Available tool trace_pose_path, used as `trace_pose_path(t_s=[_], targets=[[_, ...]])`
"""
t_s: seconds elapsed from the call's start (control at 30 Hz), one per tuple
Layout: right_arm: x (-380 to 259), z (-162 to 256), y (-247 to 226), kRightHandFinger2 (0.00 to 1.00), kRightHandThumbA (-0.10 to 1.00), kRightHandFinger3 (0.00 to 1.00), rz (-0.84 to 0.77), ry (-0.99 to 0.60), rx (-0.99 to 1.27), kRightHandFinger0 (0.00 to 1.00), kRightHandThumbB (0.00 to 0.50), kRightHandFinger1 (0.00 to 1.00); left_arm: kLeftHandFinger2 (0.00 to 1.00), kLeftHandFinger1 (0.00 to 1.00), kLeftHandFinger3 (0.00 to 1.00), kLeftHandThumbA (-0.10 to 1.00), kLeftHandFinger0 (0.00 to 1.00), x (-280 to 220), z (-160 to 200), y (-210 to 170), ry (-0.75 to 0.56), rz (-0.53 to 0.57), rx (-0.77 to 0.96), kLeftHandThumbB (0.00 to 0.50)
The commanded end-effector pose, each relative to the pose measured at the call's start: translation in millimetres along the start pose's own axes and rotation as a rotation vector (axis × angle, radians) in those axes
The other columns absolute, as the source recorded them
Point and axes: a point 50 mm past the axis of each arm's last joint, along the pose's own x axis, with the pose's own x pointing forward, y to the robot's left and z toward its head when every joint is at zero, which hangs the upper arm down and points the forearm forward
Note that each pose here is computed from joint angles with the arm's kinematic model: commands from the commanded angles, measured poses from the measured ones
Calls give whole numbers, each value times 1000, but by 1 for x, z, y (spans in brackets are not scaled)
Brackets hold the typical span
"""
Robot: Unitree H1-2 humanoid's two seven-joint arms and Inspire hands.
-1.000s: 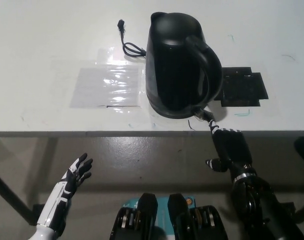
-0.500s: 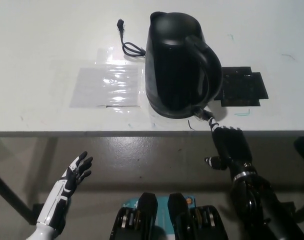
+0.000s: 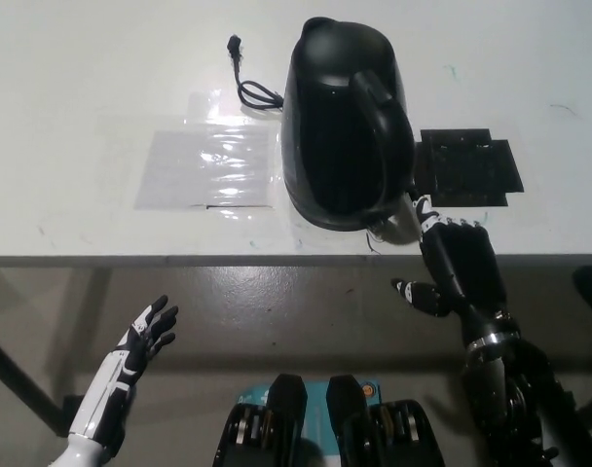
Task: A kettle is kept at the center of the table close to the robot and the robot uses its right index finger to press downwards on the transparent start boiling button
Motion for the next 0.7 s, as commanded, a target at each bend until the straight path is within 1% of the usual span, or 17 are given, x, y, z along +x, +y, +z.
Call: trace_pose_path(t_s=[0.0, 0.07, 0.17, 0.2, 0.3, 0.33, 0.37, 0.4, 0.47, 0.57, 0.63, 0.67], targets=[[6, 9, -14, 4, 1000, 1000, -27, -32, 9, 0, 152, 0, 1000, 1000, 1000, 1000, 1000, 2, 8, 3, -54, -12, 27, 325], [7, 10, -13, 0, 1000, 1000, -17, -30, 13, 0, 151, 0, 1000, 1000, 1000, 1000, 1000, 2, 8, 4, -62, -15, 33, 320], [7, 10, -8, 0, 1000, 1000, 8, -17, 15, 0, 139, 0, 1000, 1000, 1000, 1000, 1000, 3, 9, 4, -61, -16, 30, 347], [7, 10, -8, 0, 1000, 1000, 11, -16, 19, 0, 139, 0, 1000, 1000, 1000, 1000, 1000, 3, 10, 4, -61, -16, 32, 347], [6, 8, -2, 0, 980, 1000, 34, -6, 12, 0, 125, 0, 1000, 1000, 1000, 1000, 1000, 4, 11, 3, -57, -15, 27, 337], [5, 7, 1, 0, 957, 1000, 39, -5, 10, 0, 117, 0, 1000, 1000, 1000, 1000, 1000, 4, 11, 4, -57, -17, 32, 335], [5, 7, 2, 0, 954, 1000, 43, -4, 8, 0, 117, 0, 1000, 1000, 1000, 1000, 1000, 5, 11, 4, -58, -17, 30, 337], [3, 7, 3, 0, 942, 1000, 49, 1, 8, 0, 112, 0, 1000, 1000, 1000, 1000, 1000, 5, 11, 4, -57, -16, 29, 348], [0, 7, 5, 0, 954, 1000, 49, -1, 9, 0, 117, 0, 1000, 1000, 1000, 1000, 1000, 5, 12, 4, -54, -16, 30, 355], [-8, 9, 12, 4, 996, 1000, 69, -14, 0, 0, 130, 0, 1000, 1000, 1000, 1000, 1000, 4, 11, 5, -55, -16, 29, 346], [-12, 9, 16, 0, 999, 1000, 83, -14, -5, 0, 137, 0, 1000, 1000, 1000, 1000, 1000, 3, 11, 5, -52, -15, 33, 346], [-16, 9, 19, 0, 979, 1000, 93, -9, -10, 0, 148, 0, 1000, 1000, 1000, 1000, 1000, 3, 11, 4, -53, -16, 32, 345]])
